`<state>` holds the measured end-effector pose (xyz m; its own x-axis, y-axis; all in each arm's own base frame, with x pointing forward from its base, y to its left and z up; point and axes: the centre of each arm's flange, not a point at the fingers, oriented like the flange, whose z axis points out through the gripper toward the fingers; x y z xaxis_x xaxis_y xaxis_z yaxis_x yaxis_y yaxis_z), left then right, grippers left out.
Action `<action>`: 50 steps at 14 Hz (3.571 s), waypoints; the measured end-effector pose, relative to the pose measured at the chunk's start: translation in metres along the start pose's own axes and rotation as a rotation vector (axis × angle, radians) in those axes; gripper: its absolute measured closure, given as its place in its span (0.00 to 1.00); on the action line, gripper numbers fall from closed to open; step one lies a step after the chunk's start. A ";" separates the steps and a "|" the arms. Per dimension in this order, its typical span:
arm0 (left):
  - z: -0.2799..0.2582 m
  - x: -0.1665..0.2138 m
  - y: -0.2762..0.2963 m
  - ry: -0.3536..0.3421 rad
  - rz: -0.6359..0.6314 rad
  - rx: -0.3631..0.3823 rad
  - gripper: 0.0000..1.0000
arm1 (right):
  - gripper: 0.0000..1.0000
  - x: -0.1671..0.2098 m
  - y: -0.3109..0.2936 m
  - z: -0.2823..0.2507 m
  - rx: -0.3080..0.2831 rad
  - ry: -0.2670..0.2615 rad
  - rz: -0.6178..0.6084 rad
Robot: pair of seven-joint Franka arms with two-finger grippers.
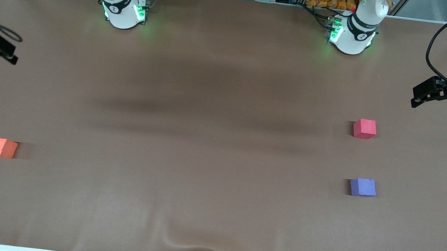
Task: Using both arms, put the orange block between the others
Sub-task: 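Reach the right gripper down toward the orange cube, then close the right gripper on the orange cube and lift it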
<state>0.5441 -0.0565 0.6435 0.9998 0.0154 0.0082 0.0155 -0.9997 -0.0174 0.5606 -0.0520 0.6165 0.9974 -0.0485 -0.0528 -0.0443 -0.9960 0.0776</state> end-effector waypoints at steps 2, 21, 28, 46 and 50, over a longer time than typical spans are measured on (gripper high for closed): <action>0.000 0.000 0.001 0.000 0.003 0.000 0.00 | 0.00 0.021 0.017 0.020 -0.062 0.011 0.017; 0.022 0.009 0.010 -0.043 0.021 -0.005 0.00 | 0.00 0.144 0.138 0.237 -0.119 0.144 0.019; 0.029 0.011 0.023 -0.055 0.045 -0.005 0.00 | 0.00 0.156 0.207 0.319 -0.143 0.226 0.057; 0.036 0.014 0.028 -0.059 0.054 -0.007 0.00 | 0.41 0.147 0.212 0.434 0.014 0.129 -0.159; 0.036 0.014 0.029 -0.060 0.055 -0.007 0.00 | 0.43 0.157 0.206 0.416 0.020 0.152 -0.177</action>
<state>0.5593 -0.0843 0.6071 0.9979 -0.0386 -0.0521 -0.0391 -0.9992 -0.0088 0.6845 -0.2961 0.2099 0.9867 0.1378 0.0866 0.1328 -0.9893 0.0609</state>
